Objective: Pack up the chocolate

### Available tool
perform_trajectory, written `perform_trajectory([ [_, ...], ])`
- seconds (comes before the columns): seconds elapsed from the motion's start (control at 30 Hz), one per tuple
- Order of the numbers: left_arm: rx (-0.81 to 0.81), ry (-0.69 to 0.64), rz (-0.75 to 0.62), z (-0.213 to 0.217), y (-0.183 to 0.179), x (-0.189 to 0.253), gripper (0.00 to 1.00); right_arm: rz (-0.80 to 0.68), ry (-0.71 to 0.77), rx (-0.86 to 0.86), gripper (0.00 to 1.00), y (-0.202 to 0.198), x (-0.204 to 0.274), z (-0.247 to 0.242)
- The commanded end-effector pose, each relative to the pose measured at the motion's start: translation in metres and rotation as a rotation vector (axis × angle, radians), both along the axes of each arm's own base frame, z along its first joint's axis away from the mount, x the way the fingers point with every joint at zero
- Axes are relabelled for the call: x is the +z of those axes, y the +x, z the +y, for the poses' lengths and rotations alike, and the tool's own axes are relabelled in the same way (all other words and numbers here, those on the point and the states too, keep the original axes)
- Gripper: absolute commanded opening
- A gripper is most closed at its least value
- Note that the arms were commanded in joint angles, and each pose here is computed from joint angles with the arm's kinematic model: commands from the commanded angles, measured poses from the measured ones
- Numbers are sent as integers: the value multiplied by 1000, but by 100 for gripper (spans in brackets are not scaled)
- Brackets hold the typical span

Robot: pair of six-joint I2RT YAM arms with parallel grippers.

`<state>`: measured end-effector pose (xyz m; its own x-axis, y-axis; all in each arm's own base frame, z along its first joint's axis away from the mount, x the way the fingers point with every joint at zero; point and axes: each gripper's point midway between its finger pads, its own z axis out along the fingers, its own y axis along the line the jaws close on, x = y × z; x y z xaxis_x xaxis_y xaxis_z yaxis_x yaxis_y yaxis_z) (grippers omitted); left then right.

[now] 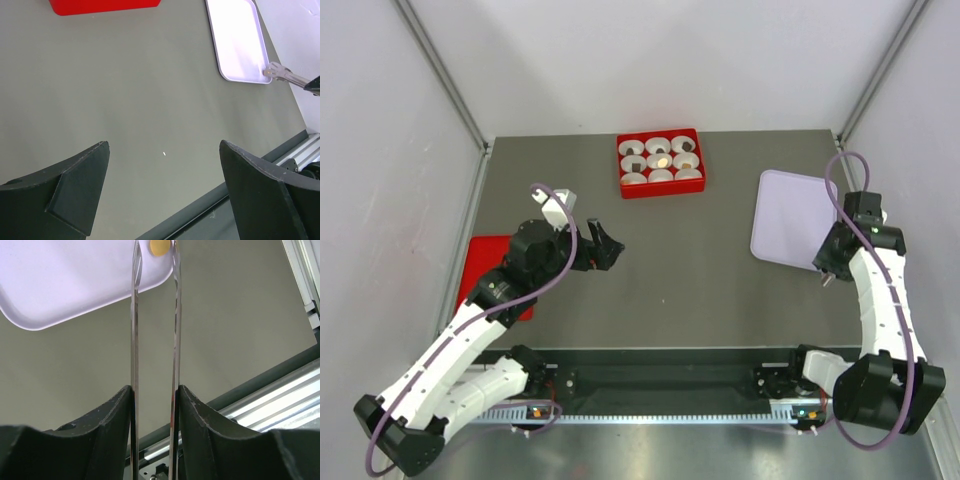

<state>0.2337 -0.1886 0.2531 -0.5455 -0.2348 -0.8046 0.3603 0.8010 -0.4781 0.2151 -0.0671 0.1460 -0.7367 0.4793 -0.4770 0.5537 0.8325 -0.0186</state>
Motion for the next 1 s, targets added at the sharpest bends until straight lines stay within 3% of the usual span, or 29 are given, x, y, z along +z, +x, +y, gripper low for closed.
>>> perform_trajectory([
  [0.0, 8, -22, -99, 1, 5, 32, 96, -2, -15, -48, 41, -4, 4, -5],
  [0.97, 8, -13, -88, 2, 3, 30, 96, -25, 27, 11, 34, 18, -19, 1],
])
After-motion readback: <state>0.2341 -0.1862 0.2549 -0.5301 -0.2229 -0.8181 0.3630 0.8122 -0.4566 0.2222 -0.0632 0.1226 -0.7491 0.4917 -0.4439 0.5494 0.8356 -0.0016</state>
